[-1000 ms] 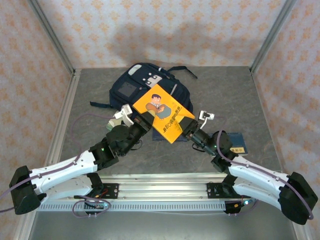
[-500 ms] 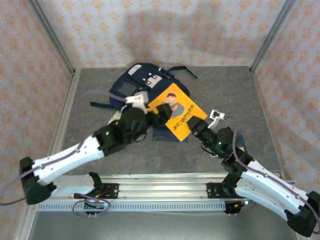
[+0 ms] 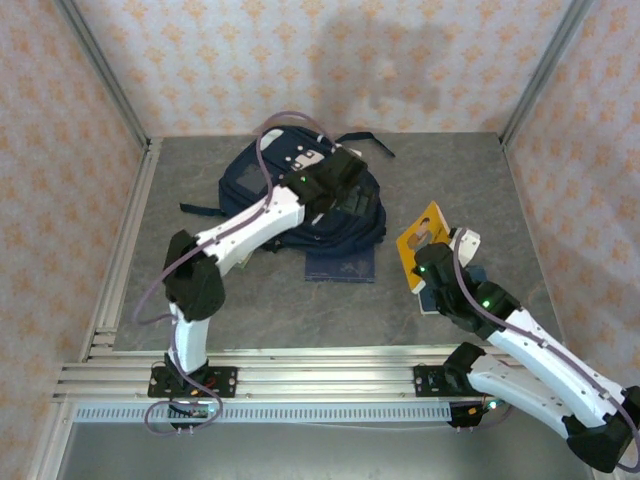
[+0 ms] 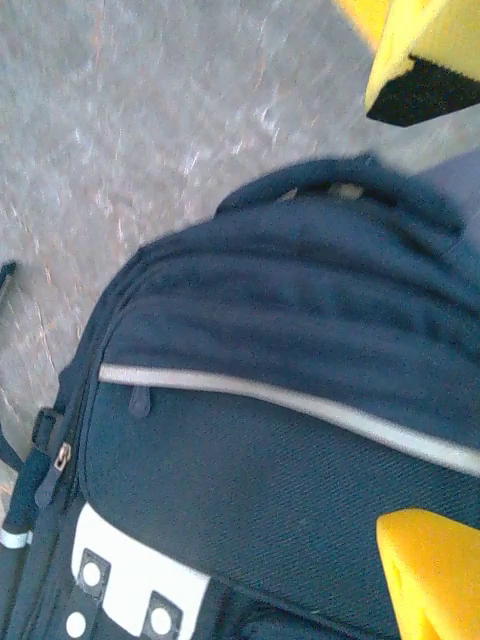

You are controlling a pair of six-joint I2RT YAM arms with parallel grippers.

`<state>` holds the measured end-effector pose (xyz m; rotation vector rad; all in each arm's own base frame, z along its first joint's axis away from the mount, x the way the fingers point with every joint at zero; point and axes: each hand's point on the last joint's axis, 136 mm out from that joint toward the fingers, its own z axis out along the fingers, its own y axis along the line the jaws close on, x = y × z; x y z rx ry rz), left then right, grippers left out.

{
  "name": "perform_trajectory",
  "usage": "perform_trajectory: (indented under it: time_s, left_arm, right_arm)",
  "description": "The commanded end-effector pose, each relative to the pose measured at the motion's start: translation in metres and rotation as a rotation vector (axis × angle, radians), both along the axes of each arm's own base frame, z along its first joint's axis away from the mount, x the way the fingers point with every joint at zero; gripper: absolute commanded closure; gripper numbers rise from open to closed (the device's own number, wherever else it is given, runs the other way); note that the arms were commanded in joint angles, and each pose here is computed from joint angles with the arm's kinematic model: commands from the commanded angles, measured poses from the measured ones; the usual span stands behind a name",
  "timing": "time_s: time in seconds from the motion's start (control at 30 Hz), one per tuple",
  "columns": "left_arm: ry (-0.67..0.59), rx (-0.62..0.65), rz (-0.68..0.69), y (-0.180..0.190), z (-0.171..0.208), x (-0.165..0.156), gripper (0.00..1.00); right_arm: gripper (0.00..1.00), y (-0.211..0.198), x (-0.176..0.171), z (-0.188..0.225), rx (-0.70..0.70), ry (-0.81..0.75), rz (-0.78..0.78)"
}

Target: Pack books, pencil case, and school supplies into a backpack

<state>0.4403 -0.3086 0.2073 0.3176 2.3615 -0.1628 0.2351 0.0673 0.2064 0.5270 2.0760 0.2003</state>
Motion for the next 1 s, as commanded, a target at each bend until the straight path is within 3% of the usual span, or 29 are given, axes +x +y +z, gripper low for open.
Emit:
perform_trajectory:
  time_s: [0.0,0.17,0.27,0.43,0.57,0.7,0.73,0.97]
  left_arm:
    - [0.051,0.023,-0.074,0.003,-0.014,0.020,0.05]
    - [0.147,0.011,-0.112,-0.010,-0.054,0.044,0.19]
    - [0.178,0.024,-0.099,-0.009,-0.075,0.053,0.21]
    - [0.235,0.004,-0.096,-0.010,-0.101,0.055,0.33]
    - [0.263,-0.003,-0.089,-0.007,-0.113,0.055,0.55]
    - [0.270,-0.042,-0.048,0.004,-0.108,0.061,0.95]
    - [0.276,-0.071,-0.032,0.008,-0.104,0.064,1.00]
    - [0.182,-0.165,-0.056,0.016,-0.028,0.062,1.00]
  right_arm:
    - [1.00,-0.003,0.004,0.029,0.000,-0.112,0.018]
    - [1.00,-0.008,0.003,0.034,-0.046,-0.122,0.026]
    - [1.00,-0.004,0.003,0.032,-0.036,-0.121,0.048]
    - [1.00,0.001,0.003,0.025,-0.019,-0.119,0.068]
    - [1.00,0.007,0.004,0.023,0.001,-0.117,0.093]
    - [1.00,0.010,0.005,0.026,0.020,-0.120,0.106]
    - [1.00,0.010,0.004,0.026,0.021,-0.121,0.104]
    - [1.00,0.010,0.007,0.032,0.030,-0.133,0.091]
